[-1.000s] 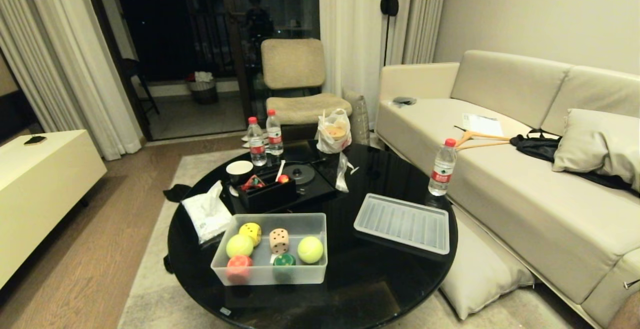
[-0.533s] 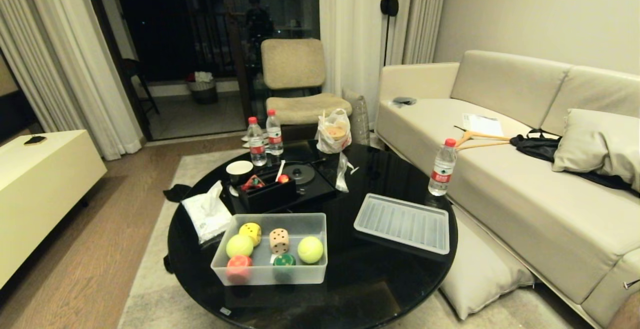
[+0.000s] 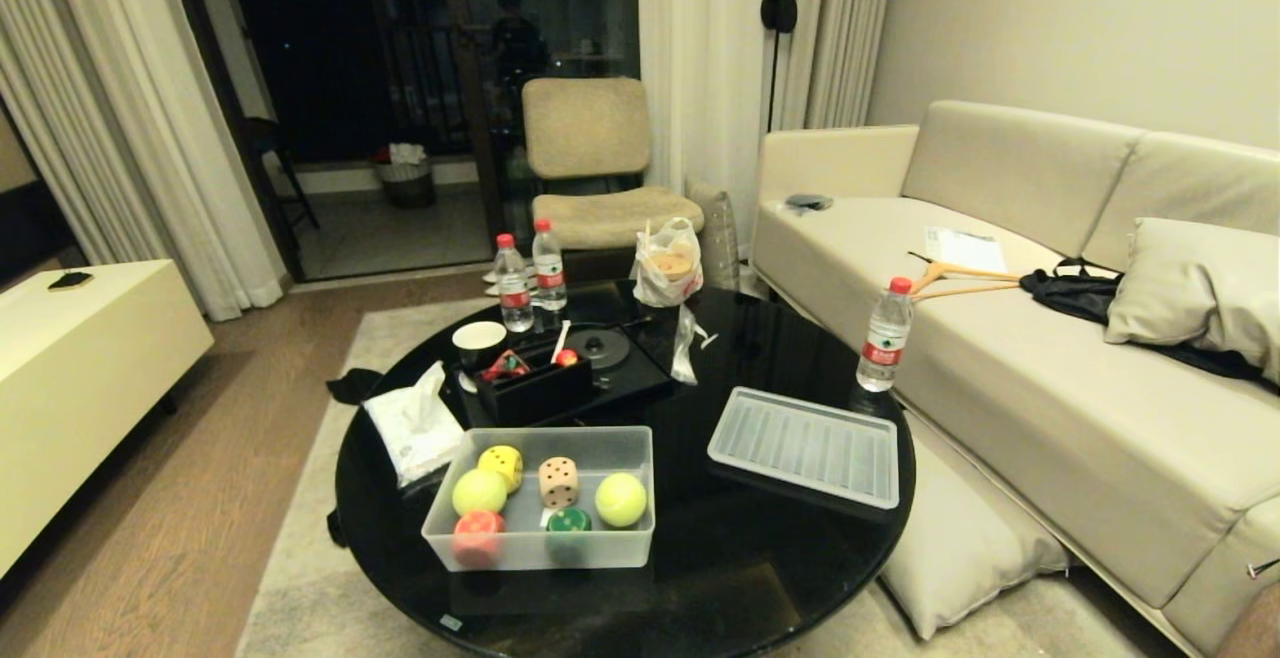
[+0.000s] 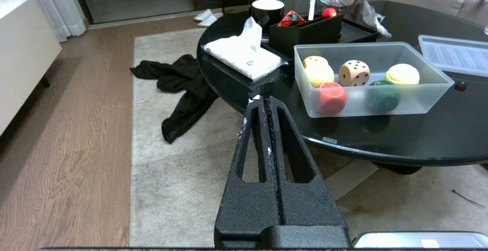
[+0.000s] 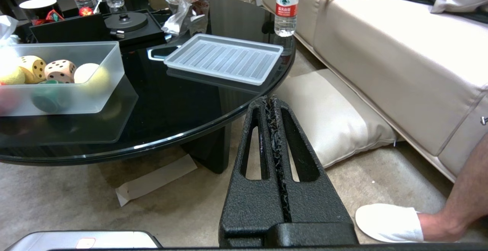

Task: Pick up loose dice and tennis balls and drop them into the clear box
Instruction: Pick up toys out of the box

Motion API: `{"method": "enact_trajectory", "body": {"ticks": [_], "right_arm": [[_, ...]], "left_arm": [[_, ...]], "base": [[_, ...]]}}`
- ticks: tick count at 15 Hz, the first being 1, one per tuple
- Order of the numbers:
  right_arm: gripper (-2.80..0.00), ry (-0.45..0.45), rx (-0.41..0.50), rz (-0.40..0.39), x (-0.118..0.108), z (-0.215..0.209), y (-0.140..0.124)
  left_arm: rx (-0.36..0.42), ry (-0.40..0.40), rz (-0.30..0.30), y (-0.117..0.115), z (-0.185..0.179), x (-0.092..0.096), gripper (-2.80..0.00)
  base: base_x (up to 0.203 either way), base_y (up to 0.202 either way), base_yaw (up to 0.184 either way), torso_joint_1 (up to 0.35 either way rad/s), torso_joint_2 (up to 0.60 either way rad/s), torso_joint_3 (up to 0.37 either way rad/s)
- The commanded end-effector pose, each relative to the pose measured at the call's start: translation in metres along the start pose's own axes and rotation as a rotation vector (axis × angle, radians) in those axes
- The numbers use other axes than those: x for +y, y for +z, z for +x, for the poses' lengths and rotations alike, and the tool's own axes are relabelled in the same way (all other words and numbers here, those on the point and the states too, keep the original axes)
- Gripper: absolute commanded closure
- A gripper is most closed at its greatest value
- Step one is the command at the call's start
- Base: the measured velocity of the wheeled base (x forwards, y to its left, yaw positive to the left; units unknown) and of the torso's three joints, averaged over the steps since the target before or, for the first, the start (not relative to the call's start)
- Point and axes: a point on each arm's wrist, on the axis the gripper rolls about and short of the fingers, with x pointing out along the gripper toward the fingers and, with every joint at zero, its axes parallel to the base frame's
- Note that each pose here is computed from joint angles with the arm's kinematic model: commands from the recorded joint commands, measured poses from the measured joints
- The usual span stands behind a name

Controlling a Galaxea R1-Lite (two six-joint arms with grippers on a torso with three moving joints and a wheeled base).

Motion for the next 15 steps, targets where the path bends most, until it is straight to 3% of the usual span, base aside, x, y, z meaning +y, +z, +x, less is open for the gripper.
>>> {"method": "enact_trajectory", "body": {"ticks": [1, 15], "right_arm": [[0.00, 0.000, 0.003, 0.000, 0.0000, 0.0002, -0.0004], [0.00, 0.001, 0.001, -0.006, 0.0000, 0.0002, -0.0002]], "left_arm": [[0.003, 0.000, 0.000, -0.0004, 0.0003, 0.0000, 0.00], [0.003, 0.000, 0.000, -0.0004, 0.0003, 0.0000, 0.00]], "base": [[0.000, 0.000, 0.000, 0.000, 0.00, 0.000], [0.000, 0.000, 0.000, 0.000, 0.00, 0.000]]}}
